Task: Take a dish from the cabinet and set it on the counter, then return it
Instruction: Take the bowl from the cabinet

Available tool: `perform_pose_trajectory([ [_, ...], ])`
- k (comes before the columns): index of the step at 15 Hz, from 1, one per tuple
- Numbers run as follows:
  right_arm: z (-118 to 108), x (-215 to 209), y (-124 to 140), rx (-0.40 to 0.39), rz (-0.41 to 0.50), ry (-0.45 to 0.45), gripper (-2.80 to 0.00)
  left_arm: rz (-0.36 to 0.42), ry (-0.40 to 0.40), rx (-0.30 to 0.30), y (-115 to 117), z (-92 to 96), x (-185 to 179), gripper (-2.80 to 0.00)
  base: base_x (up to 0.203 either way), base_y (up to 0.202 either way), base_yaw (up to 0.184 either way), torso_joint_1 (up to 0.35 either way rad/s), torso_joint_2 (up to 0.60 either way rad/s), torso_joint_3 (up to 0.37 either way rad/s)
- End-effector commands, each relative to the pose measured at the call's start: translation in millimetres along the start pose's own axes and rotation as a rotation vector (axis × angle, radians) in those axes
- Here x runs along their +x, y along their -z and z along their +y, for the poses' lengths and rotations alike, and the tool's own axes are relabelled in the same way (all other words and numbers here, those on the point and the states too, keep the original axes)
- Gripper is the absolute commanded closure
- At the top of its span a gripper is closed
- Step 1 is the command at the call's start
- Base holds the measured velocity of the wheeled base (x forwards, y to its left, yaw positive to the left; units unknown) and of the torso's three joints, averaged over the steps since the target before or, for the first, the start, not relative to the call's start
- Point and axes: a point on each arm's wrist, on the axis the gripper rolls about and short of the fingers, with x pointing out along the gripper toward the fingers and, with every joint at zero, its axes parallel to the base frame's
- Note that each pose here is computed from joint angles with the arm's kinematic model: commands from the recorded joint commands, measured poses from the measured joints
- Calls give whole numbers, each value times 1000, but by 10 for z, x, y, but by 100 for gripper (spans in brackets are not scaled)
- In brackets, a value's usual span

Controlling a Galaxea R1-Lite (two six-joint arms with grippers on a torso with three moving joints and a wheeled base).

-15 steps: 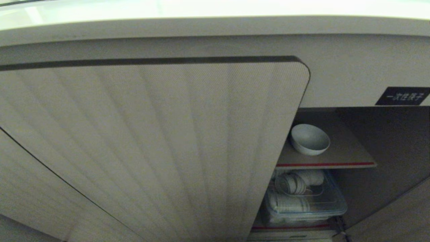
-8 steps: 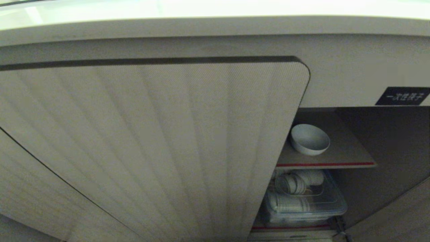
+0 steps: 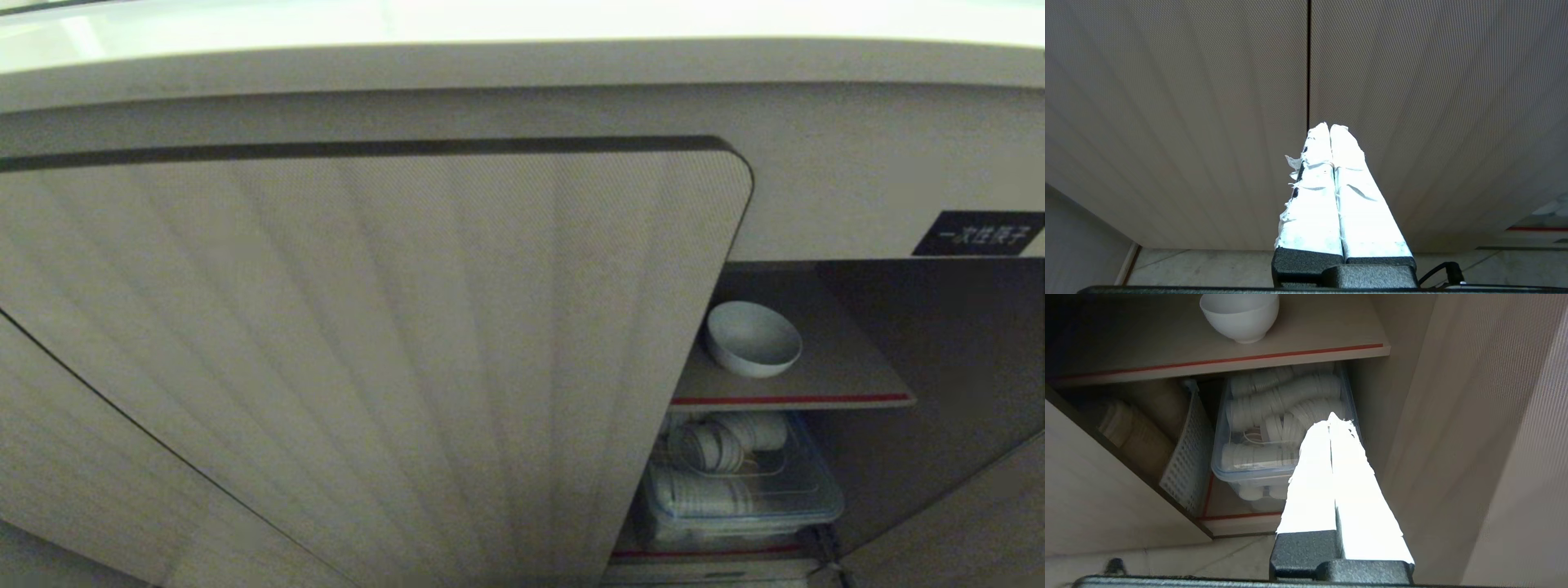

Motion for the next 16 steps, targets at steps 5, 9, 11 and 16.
perform_pose_trajectory([
  [5,15,-5,-10,-123,-3,-64,0,-1,-1,-1,-1,0,-1,0,0,0,0,0,0,0],
  [9,48,-73,-284,-99,-3,-169,0,-3,0,-1,-3,0,-1,0,0,0,0,0,0,0],
  [11,82,-33,-415,-75,91,-281,0,-1,0,-1,2,0,1,0,0,0,0,0,0,0],
  [16,113,204,-484,-29,292,-401,0,0,0,-1,3,0,1,0,0,0,0,0,0,0],
])
